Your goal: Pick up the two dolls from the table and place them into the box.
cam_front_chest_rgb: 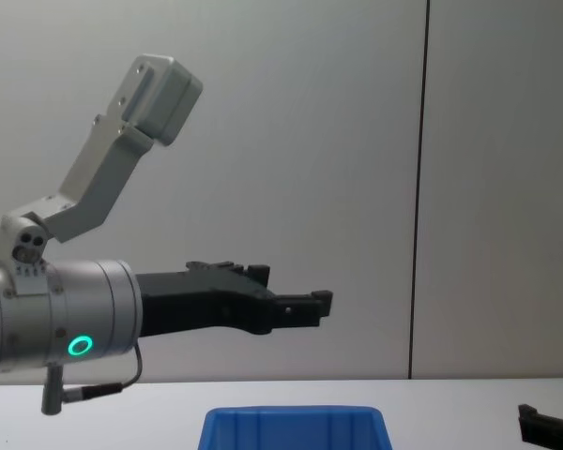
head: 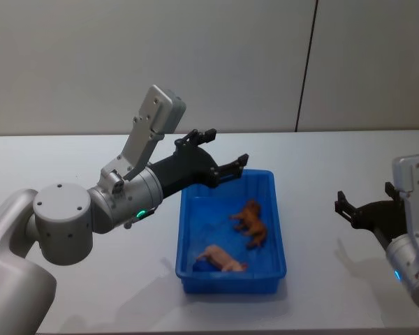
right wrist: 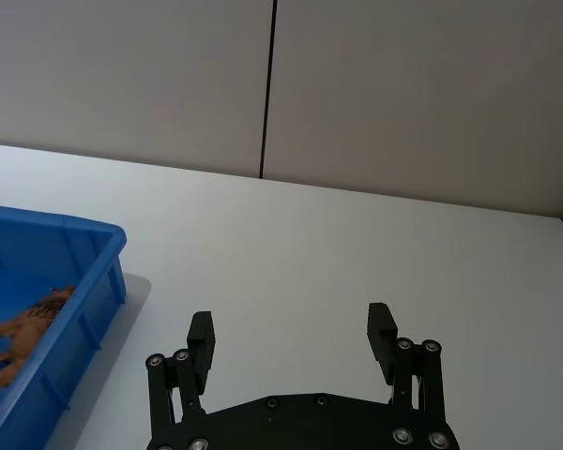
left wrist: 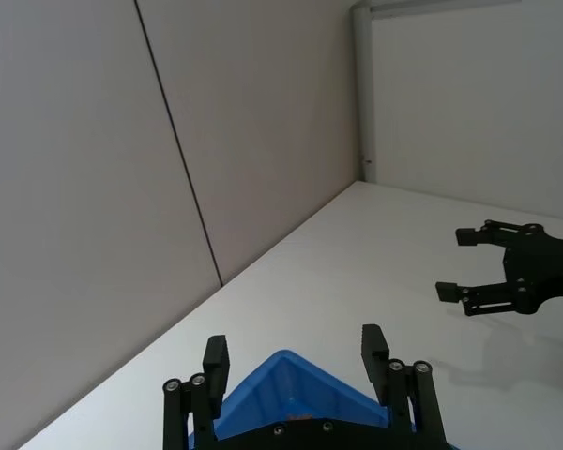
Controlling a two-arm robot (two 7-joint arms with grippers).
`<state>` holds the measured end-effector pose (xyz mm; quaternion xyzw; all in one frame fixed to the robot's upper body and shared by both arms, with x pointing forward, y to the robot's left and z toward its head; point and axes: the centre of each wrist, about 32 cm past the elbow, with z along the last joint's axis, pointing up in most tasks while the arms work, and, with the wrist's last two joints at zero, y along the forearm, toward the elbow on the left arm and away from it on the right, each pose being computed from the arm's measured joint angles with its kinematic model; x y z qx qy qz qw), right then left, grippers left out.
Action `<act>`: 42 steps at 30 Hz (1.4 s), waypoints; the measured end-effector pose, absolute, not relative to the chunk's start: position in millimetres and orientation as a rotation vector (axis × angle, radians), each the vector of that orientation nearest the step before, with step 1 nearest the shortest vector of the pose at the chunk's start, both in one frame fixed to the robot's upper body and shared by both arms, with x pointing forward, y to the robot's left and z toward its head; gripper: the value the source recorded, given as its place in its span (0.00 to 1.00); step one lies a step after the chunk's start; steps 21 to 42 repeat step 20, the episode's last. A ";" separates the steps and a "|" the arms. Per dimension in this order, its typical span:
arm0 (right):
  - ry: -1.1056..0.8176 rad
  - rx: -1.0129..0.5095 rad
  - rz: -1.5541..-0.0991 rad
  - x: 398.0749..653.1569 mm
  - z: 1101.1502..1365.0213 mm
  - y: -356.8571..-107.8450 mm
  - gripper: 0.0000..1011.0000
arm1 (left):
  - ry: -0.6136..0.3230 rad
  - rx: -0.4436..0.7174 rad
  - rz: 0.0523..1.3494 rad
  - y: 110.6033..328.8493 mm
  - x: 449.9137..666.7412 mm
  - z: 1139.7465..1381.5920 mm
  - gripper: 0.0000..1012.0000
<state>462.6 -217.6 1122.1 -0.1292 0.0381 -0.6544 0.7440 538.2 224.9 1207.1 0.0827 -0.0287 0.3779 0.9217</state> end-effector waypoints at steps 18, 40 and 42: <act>0.083 -0.283 -1.433 462.6 1122.1 -217.6 0.99 | -0.167 0.176 0.821 227.9 530.7 1201.7 0.99; 0.083 -0.283 -1.433 462.6 1122.1 -217.6 0.99 | -0.183 0.182 0.844 228.3 528.3 1200.7 0.99; 0.083 -0.283 -1.433 462.6 1122.1 -217.6 0.99 | -0.183 0.182 0.844 228.3 528.3 1200.7 0.99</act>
